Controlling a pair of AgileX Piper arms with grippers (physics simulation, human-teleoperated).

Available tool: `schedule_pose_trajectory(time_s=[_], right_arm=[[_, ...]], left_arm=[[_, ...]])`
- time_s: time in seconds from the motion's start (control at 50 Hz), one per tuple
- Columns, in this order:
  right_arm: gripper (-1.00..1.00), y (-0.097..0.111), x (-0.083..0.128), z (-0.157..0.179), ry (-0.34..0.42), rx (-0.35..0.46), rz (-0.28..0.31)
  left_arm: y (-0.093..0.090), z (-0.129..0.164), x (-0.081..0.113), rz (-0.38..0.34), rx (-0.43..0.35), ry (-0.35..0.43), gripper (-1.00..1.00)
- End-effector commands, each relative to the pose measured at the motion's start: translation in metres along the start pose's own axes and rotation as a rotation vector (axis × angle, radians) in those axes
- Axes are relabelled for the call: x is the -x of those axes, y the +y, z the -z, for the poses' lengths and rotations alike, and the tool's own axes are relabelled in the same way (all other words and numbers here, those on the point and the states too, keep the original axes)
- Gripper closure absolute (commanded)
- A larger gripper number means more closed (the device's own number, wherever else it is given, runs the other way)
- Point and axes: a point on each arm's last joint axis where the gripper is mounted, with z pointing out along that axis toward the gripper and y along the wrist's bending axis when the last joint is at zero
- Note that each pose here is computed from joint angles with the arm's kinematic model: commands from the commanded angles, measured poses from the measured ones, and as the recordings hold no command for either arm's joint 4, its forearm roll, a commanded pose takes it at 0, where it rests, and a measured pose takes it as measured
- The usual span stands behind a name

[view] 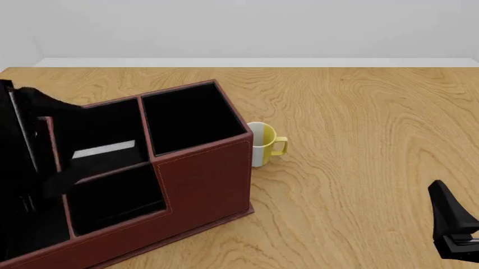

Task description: Pick up the book and place it in the front compartment of the caddy.

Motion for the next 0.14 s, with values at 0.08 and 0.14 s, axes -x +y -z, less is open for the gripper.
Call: schedule_pose_trajectory(time_s=[0.08,0.14], right_arm=[[-1.00,0.000,0.000,0.000,0.000,0.000,0.000],[-1.00,0.000,0.000,0.000,0.000,0.000,0.000]], left_arm=[[-0.019,0.035,0.007,-0.095,0.061,-0.187,-1.00],[-0.025,0.038,0.005,-0.108,0.066,-0.211,-1.00]])
